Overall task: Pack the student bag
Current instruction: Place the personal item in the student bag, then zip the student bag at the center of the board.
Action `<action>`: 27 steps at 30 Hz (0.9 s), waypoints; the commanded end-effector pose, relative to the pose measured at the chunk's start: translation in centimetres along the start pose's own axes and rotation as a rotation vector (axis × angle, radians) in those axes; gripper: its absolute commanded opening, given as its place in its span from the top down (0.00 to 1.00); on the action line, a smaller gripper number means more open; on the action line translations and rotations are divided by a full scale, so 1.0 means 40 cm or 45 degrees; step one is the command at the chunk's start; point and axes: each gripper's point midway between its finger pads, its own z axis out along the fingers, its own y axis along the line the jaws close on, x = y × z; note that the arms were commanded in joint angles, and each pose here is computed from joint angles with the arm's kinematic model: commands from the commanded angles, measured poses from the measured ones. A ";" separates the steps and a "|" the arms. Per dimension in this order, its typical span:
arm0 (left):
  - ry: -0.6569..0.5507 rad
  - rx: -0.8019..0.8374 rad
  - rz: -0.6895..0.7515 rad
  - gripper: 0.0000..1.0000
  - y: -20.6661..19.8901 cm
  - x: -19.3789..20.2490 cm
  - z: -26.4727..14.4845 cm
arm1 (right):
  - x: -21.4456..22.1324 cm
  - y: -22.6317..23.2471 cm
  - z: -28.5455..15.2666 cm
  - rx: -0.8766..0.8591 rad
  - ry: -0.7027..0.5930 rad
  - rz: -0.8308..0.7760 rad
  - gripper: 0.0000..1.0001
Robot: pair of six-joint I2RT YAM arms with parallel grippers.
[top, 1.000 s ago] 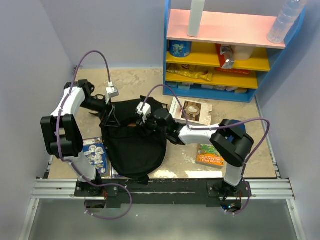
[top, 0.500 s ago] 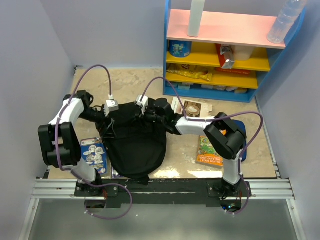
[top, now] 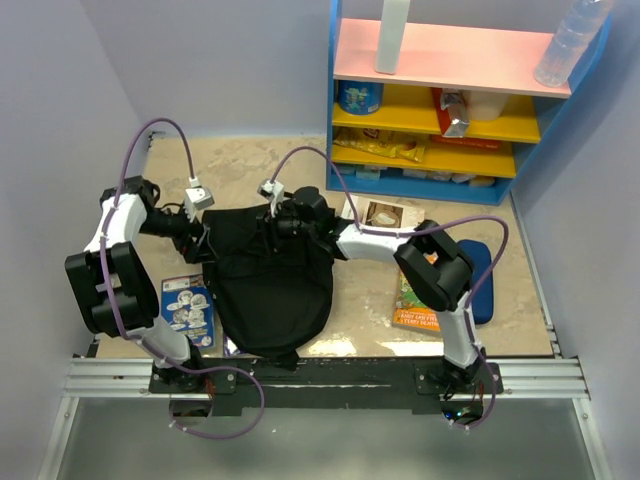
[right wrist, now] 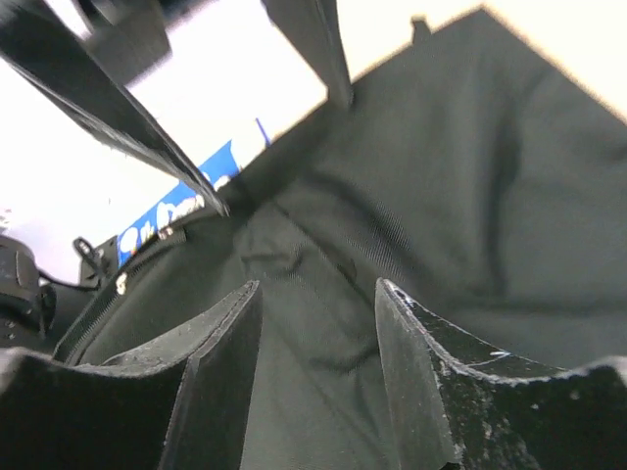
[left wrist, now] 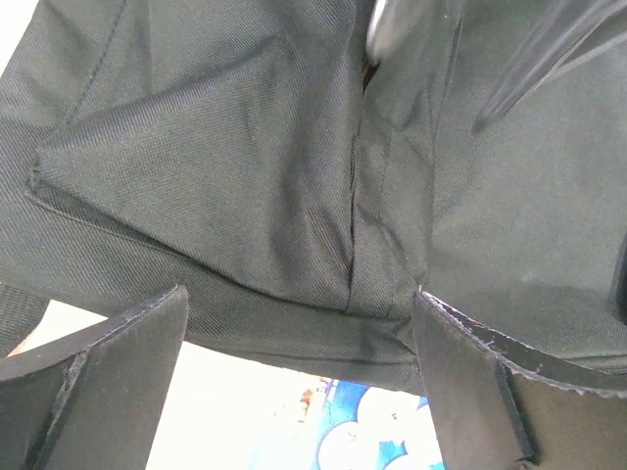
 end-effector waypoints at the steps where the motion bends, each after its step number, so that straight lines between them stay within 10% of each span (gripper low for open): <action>1: -0.108 -0.036 0.066 0.00 0.029 -0.052 0.004 | 0.030 0.024 0.025 -0.064 0.044 0.147 0.49; 27: -0.076 -0.123 0.022 0.00 0.056 0.001 0.036 | 0.015 -0.023 0.098 -0.004 -0.099 0.305 0.59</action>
